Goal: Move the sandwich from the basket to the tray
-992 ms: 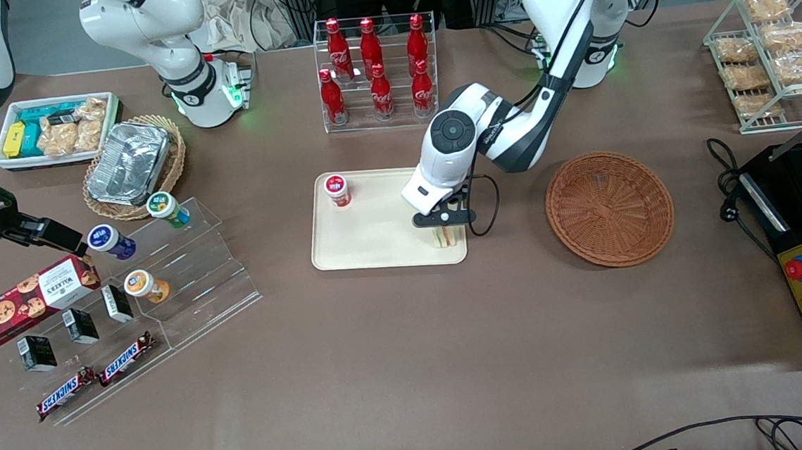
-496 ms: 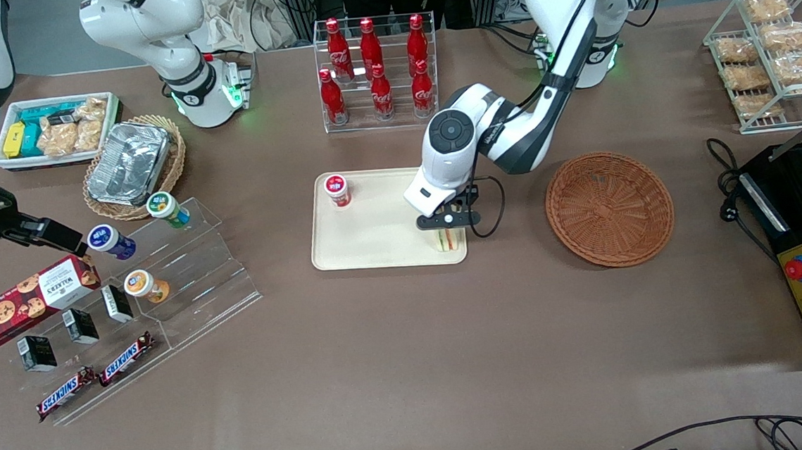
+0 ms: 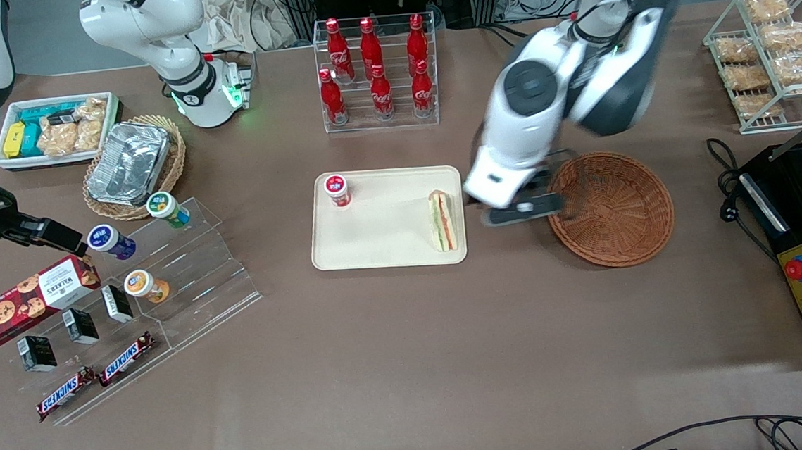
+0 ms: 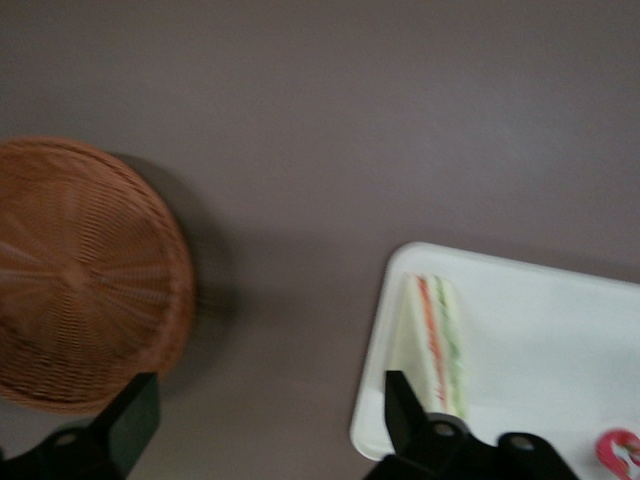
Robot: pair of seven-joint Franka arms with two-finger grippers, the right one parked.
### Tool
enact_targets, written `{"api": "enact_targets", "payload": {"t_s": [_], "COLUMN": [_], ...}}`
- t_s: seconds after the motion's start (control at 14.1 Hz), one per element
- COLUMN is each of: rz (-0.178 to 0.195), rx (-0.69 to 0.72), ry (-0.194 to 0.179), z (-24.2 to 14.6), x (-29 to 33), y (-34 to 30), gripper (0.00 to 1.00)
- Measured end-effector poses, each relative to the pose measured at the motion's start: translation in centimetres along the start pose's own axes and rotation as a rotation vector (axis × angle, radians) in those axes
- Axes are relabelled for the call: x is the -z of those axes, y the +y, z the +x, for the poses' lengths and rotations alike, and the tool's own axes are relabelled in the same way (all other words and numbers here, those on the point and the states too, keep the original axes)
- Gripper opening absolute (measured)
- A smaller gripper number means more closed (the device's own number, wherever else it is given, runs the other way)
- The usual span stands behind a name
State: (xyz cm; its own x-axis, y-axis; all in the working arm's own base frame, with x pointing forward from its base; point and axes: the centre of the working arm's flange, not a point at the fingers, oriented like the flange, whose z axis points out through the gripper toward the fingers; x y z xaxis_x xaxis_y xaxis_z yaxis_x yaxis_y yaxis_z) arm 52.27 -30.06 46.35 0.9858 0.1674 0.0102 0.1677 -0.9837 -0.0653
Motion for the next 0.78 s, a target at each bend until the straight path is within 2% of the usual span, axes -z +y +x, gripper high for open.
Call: {"api": "enact_targets", "payload": {"t_s": [0.21,0.35,0.5,0.57,0.78], "rz": [-0.001,0.006,0.028,0.026,-0.014], "rx": [0.027,0.029,-0.023,-0.060,-0.132], "ry": [0.026,0.021,-0.024,-0.052,-0.096], "z": [3.5,5.0,6.1,6.5,6.7], "x": [2.8,3.2,3.6,4.0,5.8], "y": [-7.0,-10.6,-15.2,-18.1,-25.0], "gripper": [1.00,1.00,1.00,1.00,1.00]}}
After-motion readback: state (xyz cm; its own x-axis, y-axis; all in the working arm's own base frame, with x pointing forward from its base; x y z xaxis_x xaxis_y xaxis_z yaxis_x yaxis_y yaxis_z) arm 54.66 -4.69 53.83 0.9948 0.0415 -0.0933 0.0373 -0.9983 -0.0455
